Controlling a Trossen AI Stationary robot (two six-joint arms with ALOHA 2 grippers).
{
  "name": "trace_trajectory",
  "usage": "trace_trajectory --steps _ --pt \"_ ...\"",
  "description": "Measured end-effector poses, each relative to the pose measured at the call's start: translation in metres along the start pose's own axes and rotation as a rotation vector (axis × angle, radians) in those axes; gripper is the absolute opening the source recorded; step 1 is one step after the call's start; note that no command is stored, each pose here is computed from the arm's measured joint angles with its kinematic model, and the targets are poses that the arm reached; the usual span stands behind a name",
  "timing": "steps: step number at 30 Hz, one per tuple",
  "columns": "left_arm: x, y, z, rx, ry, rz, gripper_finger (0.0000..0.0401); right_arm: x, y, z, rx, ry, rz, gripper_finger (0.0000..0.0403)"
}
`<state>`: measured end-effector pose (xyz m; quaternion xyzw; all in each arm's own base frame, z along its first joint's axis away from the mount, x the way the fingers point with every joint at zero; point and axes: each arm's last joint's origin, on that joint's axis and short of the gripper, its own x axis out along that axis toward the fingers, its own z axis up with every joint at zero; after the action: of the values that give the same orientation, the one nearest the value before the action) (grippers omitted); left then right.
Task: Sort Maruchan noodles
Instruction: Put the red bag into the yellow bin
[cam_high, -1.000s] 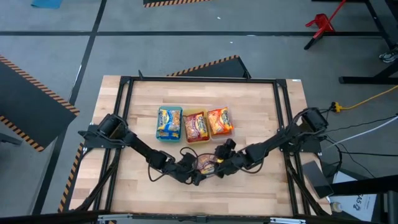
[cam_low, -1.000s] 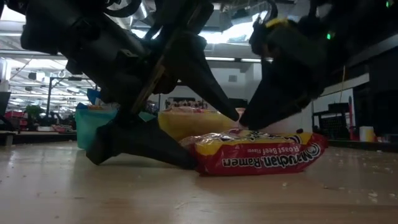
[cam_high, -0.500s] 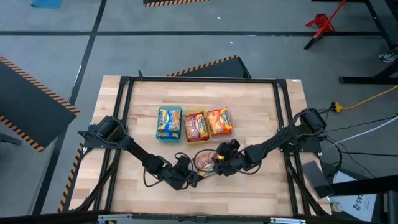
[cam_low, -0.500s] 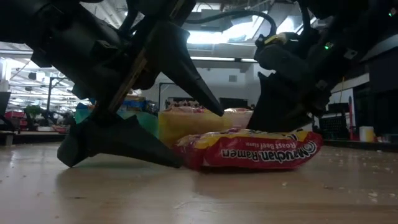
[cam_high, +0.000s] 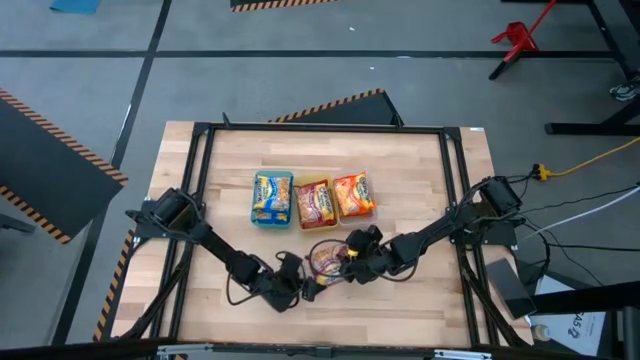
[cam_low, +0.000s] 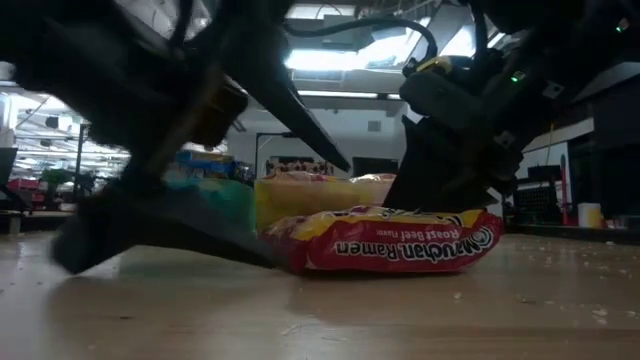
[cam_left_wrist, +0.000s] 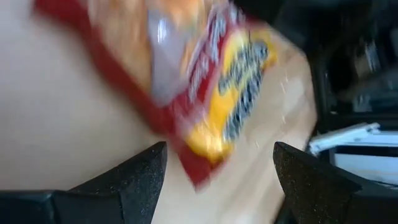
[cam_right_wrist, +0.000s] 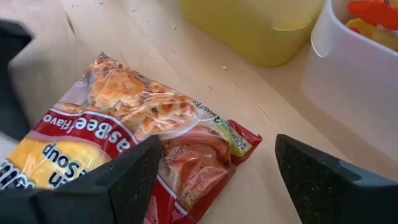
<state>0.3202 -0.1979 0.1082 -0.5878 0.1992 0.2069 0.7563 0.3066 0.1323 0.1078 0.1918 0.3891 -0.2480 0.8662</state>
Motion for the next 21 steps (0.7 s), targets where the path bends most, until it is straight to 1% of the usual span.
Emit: trace_trajectory --steps 4,9,16,18,20,21 --pt "-0.007 0.002 -0.011 -0.082 -0.003 -0.011 0.0288 0.0 -0.001 -0.001 0.015 0.012 -0.005 0.0302" --pt "-0.01 0.008 -0.013 -0.145 -0.048 0.035 0.0288 0.0 -0.001 -0.001 0.02 0.017 -0.002 0.0302" --pt "-0.007 0.008 -0.007 -0.129 -0.08 0.037 0.0288 -0.001 0.001 -0.003 0.028 -0.001 0.011 0.0302" --pt "-0.007 0.008 -0.007 -0.125 -0.085 0.035 0.0288 0.002 0.003 0.001 0.009 -0.007 0.044 0.0302" --pt "-0.008 0.008 -0.008 -0.123 -0.085 0.034 0.0288 -0.002 0.008 0.006 -0.024 -0.026 0.066 0.0302" --pt "-0.009 0.008 -0.009 -0.12 -0.086 0.031 0.0288 -0.005 0.01 0.01 -0.06 -0.043 0.063 0.0302"
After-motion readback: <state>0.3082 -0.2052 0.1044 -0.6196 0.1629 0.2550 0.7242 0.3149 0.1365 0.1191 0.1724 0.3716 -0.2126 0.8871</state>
